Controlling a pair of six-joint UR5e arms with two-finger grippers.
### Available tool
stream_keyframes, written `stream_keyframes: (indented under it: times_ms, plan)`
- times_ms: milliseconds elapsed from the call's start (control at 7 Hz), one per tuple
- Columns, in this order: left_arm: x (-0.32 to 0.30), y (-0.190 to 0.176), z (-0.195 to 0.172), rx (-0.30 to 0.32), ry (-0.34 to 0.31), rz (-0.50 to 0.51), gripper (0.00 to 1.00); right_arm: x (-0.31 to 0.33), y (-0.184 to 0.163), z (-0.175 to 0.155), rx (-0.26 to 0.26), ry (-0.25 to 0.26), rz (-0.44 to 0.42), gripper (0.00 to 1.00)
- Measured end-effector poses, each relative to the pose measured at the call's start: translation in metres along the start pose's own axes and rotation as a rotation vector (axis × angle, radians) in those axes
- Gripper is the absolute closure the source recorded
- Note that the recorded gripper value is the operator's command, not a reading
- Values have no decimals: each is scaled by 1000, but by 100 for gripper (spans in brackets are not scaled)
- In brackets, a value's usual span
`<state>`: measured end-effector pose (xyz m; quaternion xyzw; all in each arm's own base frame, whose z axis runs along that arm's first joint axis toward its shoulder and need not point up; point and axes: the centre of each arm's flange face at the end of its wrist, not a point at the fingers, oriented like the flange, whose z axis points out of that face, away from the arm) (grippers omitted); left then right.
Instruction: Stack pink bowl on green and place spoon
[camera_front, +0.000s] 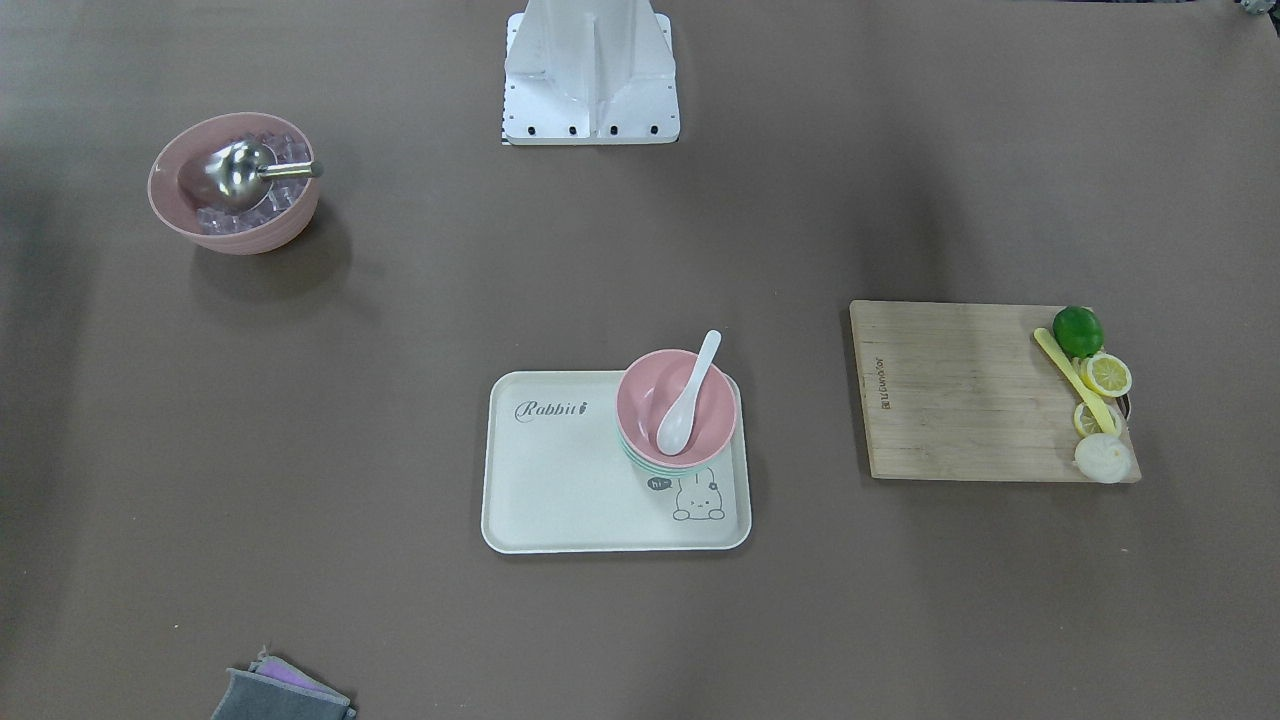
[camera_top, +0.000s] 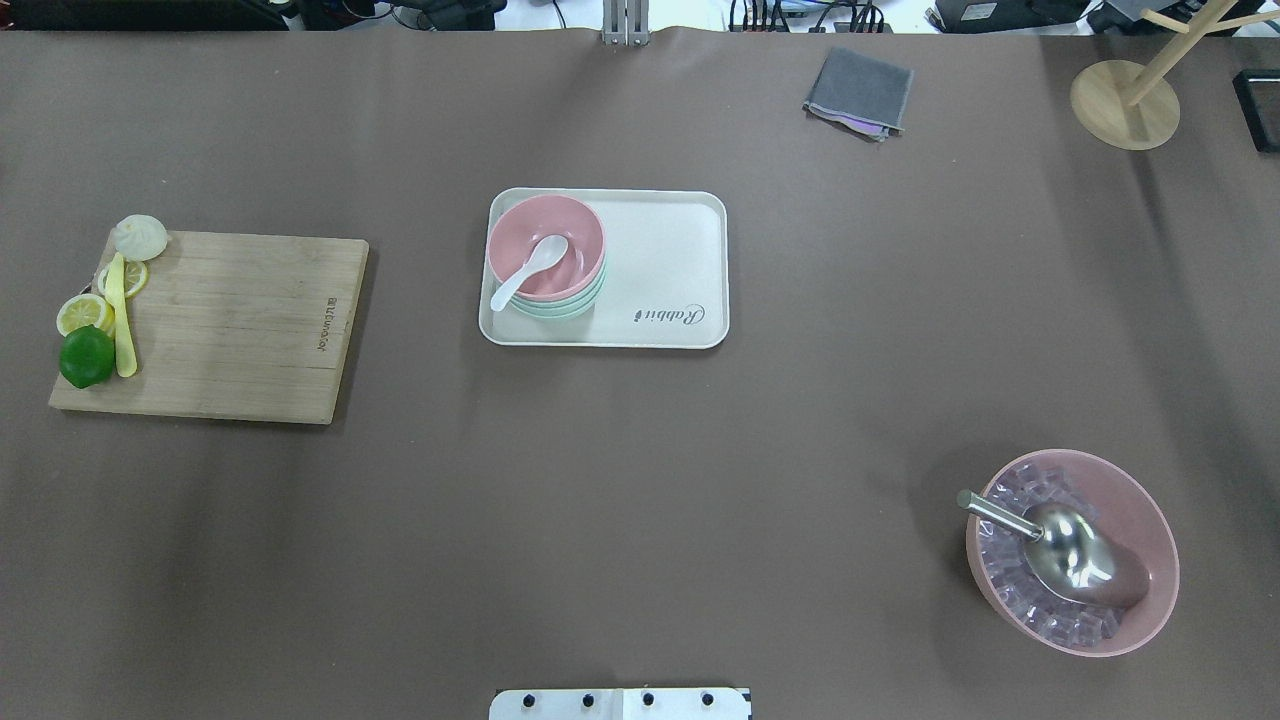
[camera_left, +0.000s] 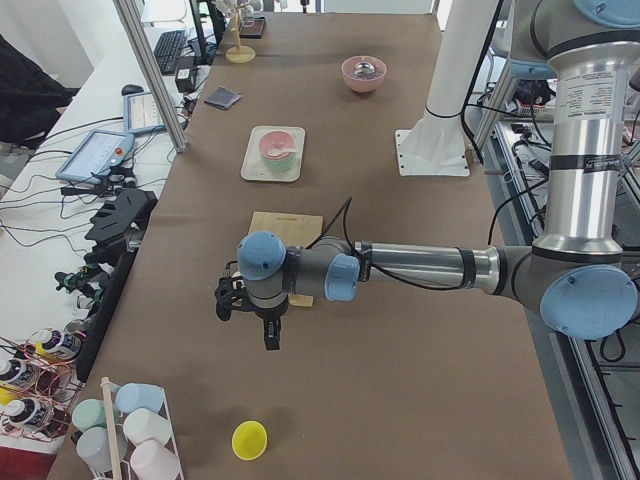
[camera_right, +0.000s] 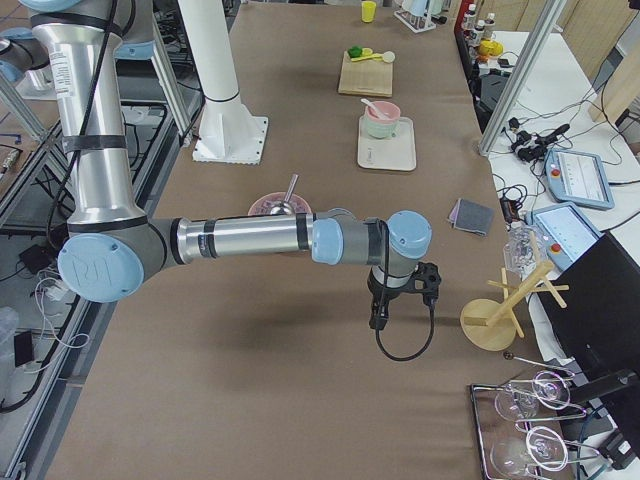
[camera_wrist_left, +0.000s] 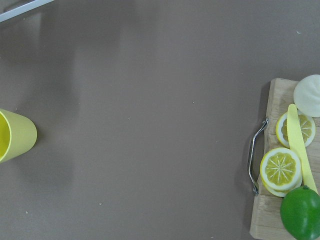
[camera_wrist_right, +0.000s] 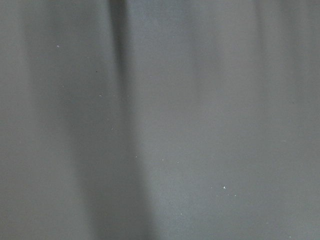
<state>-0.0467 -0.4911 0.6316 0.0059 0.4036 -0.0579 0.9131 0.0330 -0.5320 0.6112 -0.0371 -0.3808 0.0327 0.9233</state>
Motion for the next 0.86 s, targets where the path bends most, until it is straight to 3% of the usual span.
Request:
stream_keyframes:
  times_ms: [857]
  plan:
    - [3, -2, -1, 1, 6, 4, 2, 0, -1, 1, 7, -4, -7, 0]
